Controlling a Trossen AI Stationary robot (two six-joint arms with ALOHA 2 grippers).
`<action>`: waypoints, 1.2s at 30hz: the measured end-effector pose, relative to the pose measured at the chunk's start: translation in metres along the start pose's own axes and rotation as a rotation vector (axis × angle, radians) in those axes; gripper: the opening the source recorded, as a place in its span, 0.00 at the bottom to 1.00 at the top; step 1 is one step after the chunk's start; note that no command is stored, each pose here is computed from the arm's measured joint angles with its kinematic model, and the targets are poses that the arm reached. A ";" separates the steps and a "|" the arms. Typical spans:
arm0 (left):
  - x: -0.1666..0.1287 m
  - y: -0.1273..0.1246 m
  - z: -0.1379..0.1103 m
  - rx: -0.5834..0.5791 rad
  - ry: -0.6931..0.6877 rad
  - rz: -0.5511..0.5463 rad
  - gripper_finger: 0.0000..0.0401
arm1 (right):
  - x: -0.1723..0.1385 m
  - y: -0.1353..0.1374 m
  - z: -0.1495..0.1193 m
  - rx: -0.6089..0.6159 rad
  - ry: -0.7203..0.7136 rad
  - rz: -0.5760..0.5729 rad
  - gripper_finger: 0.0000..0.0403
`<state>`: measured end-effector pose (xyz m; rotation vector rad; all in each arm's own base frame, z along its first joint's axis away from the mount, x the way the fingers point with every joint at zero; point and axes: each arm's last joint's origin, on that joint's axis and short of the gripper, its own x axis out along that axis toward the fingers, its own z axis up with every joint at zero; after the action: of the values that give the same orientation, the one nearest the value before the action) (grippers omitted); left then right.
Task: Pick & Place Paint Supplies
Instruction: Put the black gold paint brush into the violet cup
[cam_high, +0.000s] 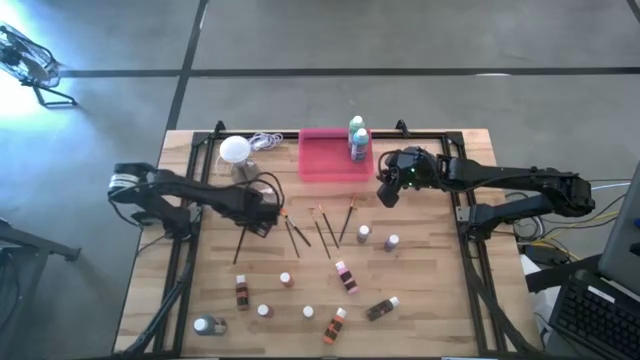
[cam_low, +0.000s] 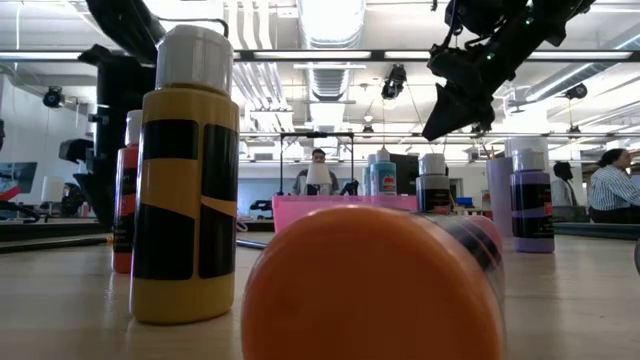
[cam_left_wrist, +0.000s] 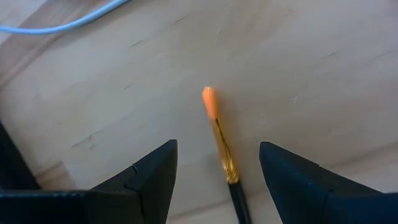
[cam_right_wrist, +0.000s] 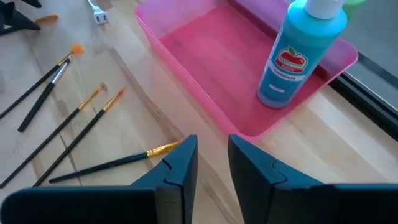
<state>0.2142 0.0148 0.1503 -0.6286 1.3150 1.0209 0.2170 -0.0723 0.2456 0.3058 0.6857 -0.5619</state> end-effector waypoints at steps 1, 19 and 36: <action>0.001 -0.001 0.000 0.001 -0.002 0.008 0.58 | 0.000 0.000 0.000 0.000 0.000 0.000 0.19; 0.008 -0.002 0.003 -0.008 -0.009 0.022 0.38 | 0.000 0.000 0.000 -0.003 -0.001 0.000 0.08; 0.032 0.006 -0.008 -0.021 -0.025 0.001 0.21 | 0.000 0.000 0.000 -0.003 -0.001 0.000 0.19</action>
<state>0.2038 0.0186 0.1193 -0.6292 1.2841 1.0418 0.2171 -0.0723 0.2456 0.3028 0.6853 -0.5606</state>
